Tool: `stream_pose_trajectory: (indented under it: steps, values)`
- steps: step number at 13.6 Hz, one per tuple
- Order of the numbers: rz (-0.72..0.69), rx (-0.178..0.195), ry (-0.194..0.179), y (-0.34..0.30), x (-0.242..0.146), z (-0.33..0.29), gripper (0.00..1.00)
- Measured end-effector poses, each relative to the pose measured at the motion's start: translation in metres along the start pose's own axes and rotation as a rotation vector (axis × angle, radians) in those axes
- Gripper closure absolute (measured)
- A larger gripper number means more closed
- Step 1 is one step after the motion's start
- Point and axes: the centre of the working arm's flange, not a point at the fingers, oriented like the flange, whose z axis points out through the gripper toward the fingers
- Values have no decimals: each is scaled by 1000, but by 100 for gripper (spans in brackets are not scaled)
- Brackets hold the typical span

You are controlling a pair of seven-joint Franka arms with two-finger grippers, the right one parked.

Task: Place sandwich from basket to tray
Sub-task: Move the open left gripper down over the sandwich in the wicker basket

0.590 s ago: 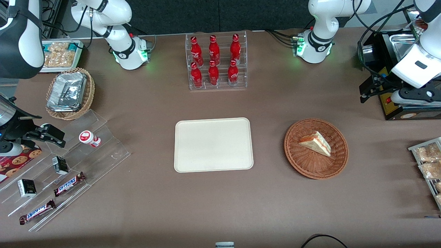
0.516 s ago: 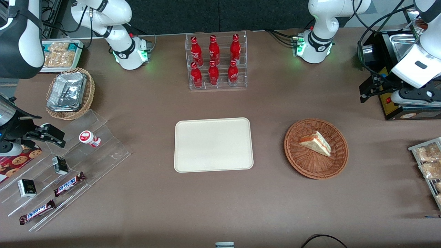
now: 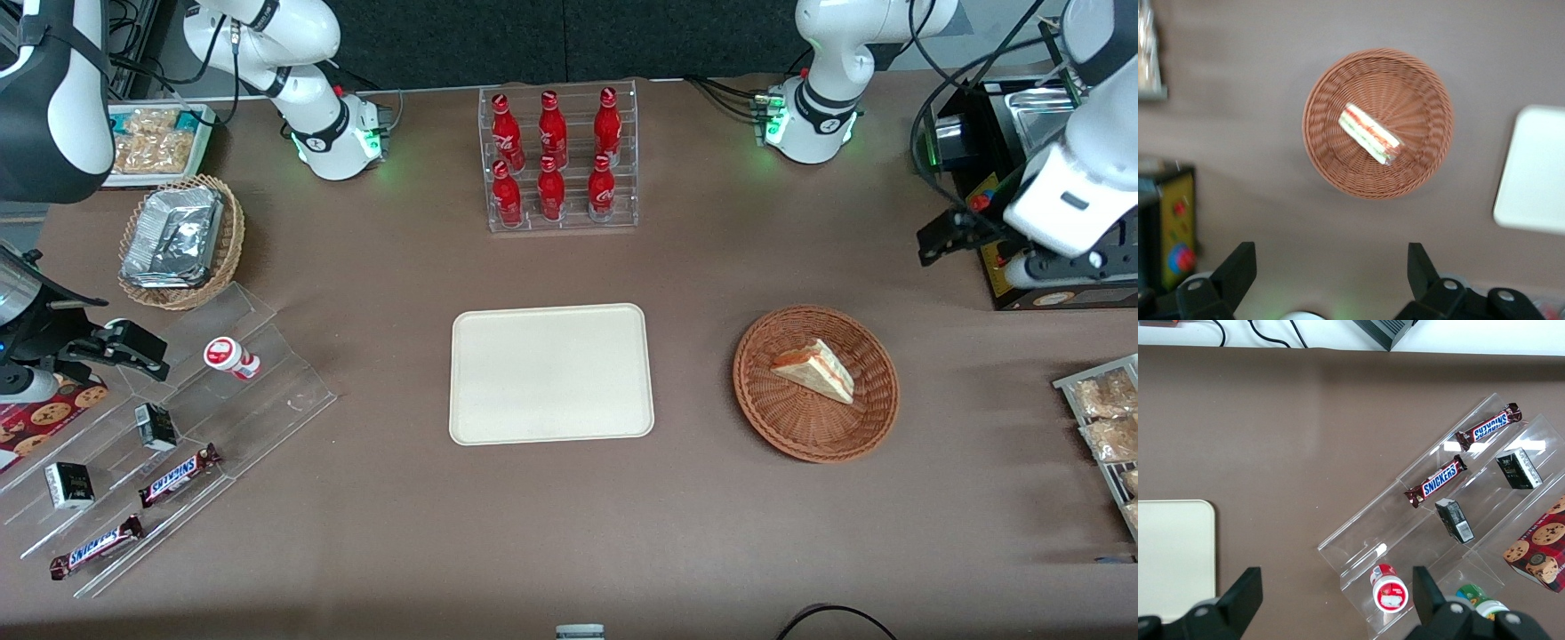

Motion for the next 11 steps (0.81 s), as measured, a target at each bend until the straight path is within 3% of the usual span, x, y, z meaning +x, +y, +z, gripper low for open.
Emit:
stream_pose_trajectory:
  steps: [2, 4, 8, 11]
  values:
    - [-244, 28, -58, 13, 15, 34, 0]
    - [-344, 53, -93, 30, 26, 70, 0]
    - [-543, 4, -21, 45, 39, 134, 0]
    - [-604, -28, 15, 57, 31, 187, 0]
